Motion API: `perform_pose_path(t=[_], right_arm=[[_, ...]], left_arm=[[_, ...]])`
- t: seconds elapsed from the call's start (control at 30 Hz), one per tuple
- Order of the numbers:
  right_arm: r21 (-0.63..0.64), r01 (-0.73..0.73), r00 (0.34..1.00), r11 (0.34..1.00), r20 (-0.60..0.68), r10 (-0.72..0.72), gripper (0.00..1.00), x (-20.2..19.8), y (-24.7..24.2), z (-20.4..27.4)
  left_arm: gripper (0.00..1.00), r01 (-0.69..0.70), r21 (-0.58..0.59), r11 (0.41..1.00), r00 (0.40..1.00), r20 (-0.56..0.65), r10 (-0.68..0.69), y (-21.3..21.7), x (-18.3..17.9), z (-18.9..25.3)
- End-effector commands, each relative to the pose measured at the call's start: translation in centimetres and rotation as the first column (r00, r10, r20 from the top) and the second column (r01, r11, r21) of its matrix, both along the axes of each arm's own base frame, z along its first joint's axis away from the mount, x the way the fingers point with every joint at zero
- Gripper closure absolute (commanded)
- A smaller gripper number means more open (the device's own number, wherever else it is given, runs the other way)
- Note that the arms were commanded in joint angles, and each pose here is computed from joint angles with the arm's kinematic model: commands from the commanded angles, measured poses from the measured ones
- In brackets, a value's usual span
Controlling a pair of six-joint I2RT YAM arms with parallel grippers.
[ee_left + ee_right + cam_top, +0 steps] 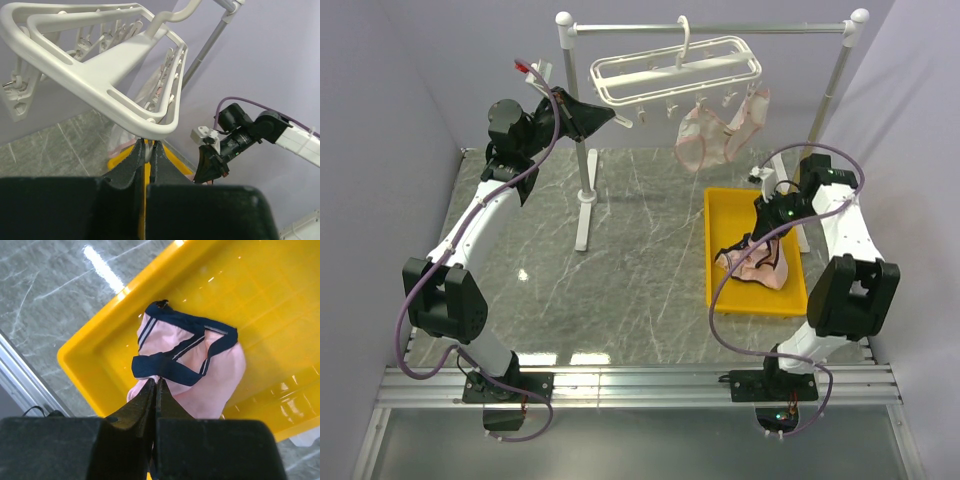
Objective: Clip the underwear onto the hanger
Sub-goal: Adjust the underwear in the bin.
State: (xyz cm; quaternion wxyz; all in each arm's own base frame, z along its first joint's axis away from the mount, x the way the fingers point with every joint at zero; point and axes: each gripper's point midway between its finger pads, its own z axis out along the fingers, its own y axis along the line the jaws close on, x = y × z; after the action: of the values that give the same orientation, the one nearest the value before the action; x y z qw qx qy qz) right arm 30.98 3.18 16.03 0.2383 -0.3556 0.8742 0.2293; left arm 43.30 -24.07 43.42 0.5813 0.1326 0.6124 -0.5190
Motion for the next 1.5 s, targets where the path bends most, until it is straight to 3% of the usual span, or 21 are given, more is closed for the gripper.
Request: perform_pose_path(t=[0.0, 0.1, 0.23, 0.37, 0.47, 0.5, 0.63, 0.67, 0.7, 0.8, 0.9, 1.07, 1.27, 1.47], right_arm=[[0.027, 0.034, 0.998, 0.999, 0.048, -0.035, 1.0, 2.7, -0.1, 0.7], [0.035, 0.125, 0.992, 0.991, 0.002, -0.125, 1.0, 6.2, -0.9, -0.9], [0.0, 0.243, 0.964, 0.97, 0.113, -0.242, 1.0, 11.0, -2.7, -1.4], [-0.084, 0.233, 0.966, 0.969, 0.138, -0.22, 0.94, 11.8, -4.2, -2.7], [-0.149, 0.157, 0.987, 0.976, 0.058, -0.15, 0.78, 10.6, -4.9, -3.7], [-0.157, 0.14, 0.99, 0.978, 0.011, -0.14, 0.65, 10.3, -5.0, -4.7], [-0.173, 0.103, 0.987, 0.979, -0.105, -0.123, 0.32, 9.7, -4.8, -5.4], [-0.185, 0.101, 0.988, 0.978, -0.096, -0.12, 0.17, 10.3, -4.8, -5.0], [-0.206, 0.095, 0.986, 0.974, -0.118, -0.121, 0.12, 10.5, -5.0, -5.9], [-0.309, 0.098, 0.987, 0.946, -0.092, -0.132, 0.1, 11.4, -5.2, -6.6], [-0.403, 0.173, 0.984, 0.899, 0.036, -0.173, 0.09, 13.1, -5.8, -6.6], [-0.467, 0.195, 0.98, 0.862, 0.135, -0.148, 0.09, 14.2, -5.4, -5.5], [-0.549, 0.159, 0.987, 0.821, 0.074, -0.141, 0.21, 14.2, -4.0, -6.3], [-0.618, 0.129, 0.985, 0.776, -0.009, -0.171, 0.25, 13.2, -5.1, -9.2]], left_arm=[[1.0, 0.0, -0.025, 1.0, 0.997, 0.074, 0.002, 0.3, -0.3, 2.6], [1.0, 0.0, -0.03, 1.0, 0.997, 0.073, 0.002, 0.3, -0.2, 2.6], [1.0, -0.004, -0.023, 1.0, 0.997, 0.074, 0.006, 0.3, 0.0, 2.6], [1.0, -0.006, -0.02, 1.0, 0.997, 0.078, 0.007, 0.3, -0.1, 2.7], [1.0, -0.004, -0.021, 1.0, 0.996, 0.084, 0.006, 0.3, -0.1, 2.8], [1.0, 0.0, -0.022, 1.0, 0.997, 0.079, 0.002, 0.3, -0.1, 2.7], [1.0, 0.007, -0.029, 1.0, 0.996, 0.084, -0.005, 0.2, -0.1, 2.8], [1.0, 0.005, -0.029, 1.0, 0.996, 0.088, -0.003, 0.2, -0.2, 2.9], [1.0, 0.005, -0.027, 1.0, 0.996, 0.089, -0.002, 0.2, -0.2, 2.9], [1.0, 0.004, -0.019, 1.0, 0.996, 0.092, -0.003, 0.2, -0.3, 2.9], [1.0, 0.002, -0.016, 1.0, 0.996, 0.088, -0.001, 0.3, -0.3, 2.7], [1.0, 0.001, -0.015, 1.0, 0.997, 0.081, 0.0, 0.3, -0.1, 2.3], [1.0, 0.001, -0.016, 1.0, 0.997, 0.083, 0.0, 0.3, -0.1, 2.4], [1.0, 0.001, -0.022, 1.0, 0.997, 0.075, 0.001, 0.4, 0.1, 2.1]])
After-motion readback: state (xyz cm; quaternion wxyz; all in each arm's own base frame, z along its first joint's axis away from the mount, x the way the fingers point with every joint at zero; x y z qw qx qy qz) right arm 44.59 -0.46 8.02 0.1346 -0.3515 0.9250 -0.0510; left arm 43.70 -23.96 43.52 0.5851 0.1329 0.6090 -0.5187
